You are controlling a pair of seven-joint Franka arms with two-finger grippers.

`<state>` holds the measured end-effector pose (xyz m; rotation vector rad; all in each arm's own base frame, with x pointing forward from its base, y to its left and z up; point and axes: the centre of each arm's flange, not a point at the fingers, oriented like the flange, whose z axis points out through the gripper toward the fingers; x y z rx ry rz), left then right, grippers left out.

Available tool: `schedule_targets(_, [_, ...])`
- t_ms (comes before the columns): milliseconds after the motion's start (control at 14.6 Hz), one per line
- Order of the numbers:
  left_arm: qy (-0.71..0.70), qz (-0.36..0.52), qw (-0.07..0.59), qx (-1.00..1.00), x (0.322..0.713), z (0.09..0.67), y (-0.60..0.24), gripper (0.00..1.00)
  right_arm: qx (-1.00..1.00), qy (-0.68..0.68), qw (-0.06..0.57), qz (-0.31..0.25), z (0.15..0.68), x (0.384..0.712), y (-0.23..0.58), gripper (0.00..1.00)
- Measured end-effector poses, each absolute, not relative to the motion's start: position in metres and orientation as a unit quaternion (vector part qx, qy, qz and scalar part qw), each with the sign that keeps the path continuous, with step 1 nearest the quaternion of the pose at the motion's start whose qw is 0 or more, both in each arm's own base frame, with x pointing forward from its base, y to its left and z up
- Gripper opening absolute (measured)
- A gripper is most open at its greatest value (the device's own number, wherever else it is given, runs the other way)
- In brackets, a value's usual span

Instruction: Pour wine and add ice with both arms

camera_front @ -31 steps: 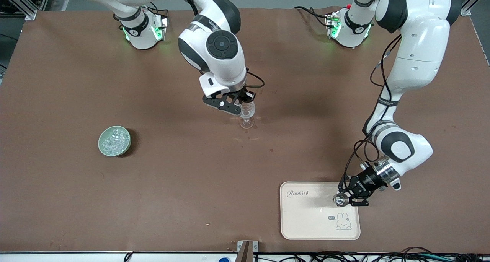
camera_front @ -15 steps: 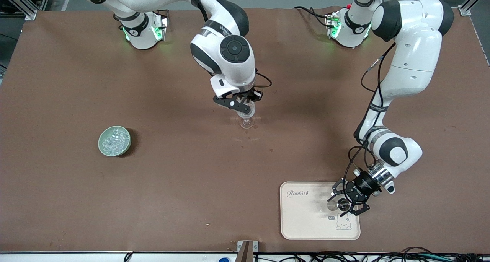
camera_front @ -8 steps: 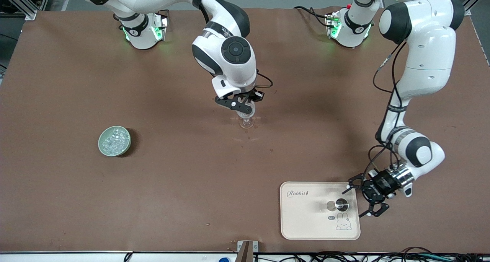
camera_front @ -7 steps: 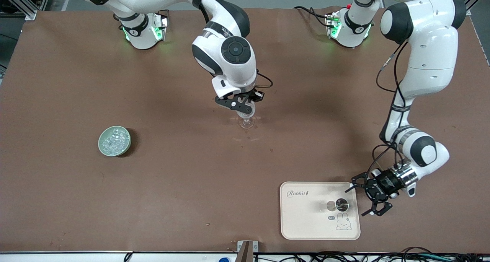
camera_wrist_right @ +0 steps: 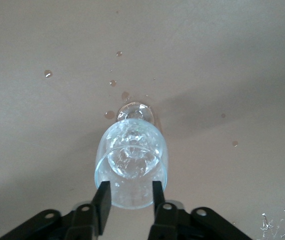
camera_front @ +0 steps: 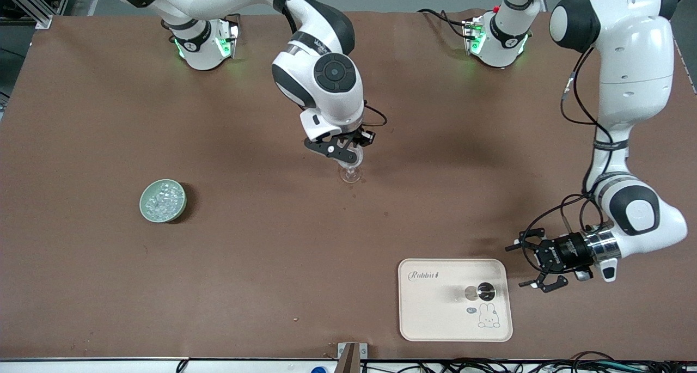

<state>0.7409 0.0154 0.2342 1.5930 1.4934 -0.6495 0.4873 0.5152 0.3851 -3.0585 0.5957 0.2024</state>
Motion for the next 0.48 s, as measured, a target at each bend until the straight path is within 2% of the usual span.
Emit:
schedule_targets(205, [0.577,-0.208,0.367,0.700,0.747,0.274,0.031,1.00,-0.978,0.203,0.007,0.055,0.400,0.504,0.499,0.72])
schedule_targets(341, [0.563,-0.166,0.327,0.741,0.749,0.305,0.045,1.00,-0.979,0.200,-0.007,0.022,0.431,0.525,0.469,0.94])
schedule_targets(410, [0.554,-0.144,0.302,0.763,0.750,0.322,0.050,1.00,-0.980,0.198,-0.013,0.004,0.452,0.536,0.448,1.00])
schedule_targets(478, [0.543,-0.122,0.282,0.781,0.750,0.343,0.052,1.00,-0.979,0.201,-0.021,-0.016,0.473,0.546,0.426,1.00])
